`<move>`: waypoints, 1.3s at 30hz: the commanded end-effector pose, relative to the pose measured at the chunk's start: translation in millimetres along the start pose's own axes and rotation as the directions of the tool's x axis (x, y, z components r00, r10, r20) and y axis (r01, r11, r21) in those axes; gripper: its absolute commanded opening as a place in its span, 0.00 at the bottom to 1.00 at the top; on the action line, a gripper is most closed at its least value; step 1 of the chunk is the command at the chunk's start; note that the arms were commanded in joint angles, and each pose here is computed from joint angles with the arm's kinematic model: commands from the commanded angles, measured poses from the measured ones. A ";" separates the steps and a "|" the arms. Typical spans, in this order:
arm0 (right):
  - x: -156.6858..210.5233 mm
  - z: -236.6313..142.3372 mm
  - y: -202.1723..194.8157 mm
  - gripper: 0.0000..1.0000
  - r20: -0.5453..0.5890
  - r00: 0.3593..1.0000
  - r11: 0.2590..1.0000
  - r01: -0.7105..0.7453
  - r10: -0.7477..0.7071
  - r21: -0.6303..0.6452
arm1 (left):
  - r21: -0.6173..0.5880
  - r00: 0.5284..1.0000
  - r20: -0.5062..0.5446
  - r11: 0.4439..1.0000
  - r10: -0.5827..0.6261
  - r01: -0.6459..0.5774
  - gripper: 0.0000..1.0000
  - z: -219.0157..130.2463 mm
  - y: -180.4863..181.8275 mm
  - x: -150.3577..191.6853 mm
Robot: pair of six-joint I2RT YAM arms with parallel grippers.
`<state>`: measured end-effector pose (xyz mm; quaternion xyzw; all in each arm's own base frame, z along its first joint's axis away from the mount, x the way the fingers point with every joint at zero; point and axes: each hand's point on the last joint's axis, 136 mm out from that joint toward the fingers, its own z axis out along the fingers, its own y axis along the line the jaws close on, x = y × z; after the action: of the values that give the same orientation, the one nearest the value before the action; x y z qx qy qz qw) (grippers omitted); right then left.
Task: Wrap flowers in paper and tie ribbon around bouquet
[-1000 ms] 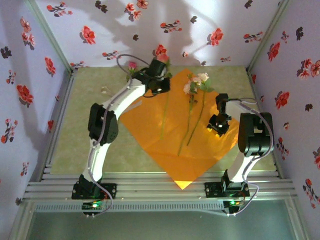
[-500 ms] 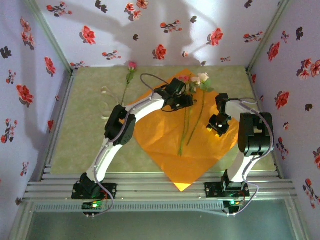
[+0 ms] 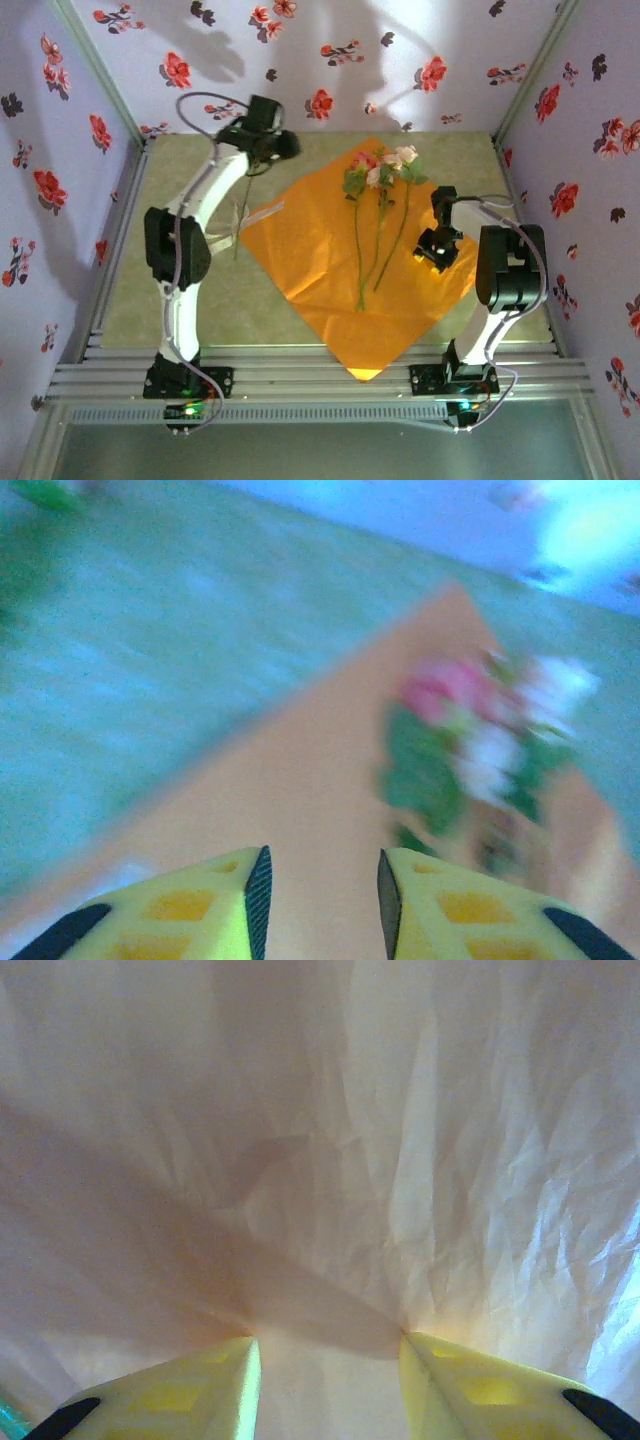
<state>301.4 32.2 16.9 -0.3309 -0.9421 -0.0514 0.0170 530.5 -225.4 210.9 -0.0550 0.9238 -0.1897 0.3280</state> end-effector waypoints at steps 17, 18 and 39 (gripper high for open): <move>-10.3 -11.4 3.7 0.43 -0.005 1.000 0.999 0.019 -0.019 0.032 | -0.352 0.960 -0.254 0.914 0.116 -0.203 0.59 130.3 168.9 37.5; -11.0 -12.8 4.5 0.43 -0.003 1.000 0.999 0.019 -0.019 0.030 | -0.352 0.960 -0.260 0.916 0.103 -0.193 0.58 134.1 171.7 40.8; -13.3 -10.1 5.9 0.43 -0.004 1.000 1.000 0.011 -0.011 0.029 | -0.431 0.953 -0.266 0.866 0.146 -0.253 0.00 95.5 174.8 30.3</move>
<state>315.5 32.8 26.7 -0.3259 -0.9439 -0.0505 0.0187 586.4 -114.2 30.8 -0.0308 0.9739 0.0224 0.2237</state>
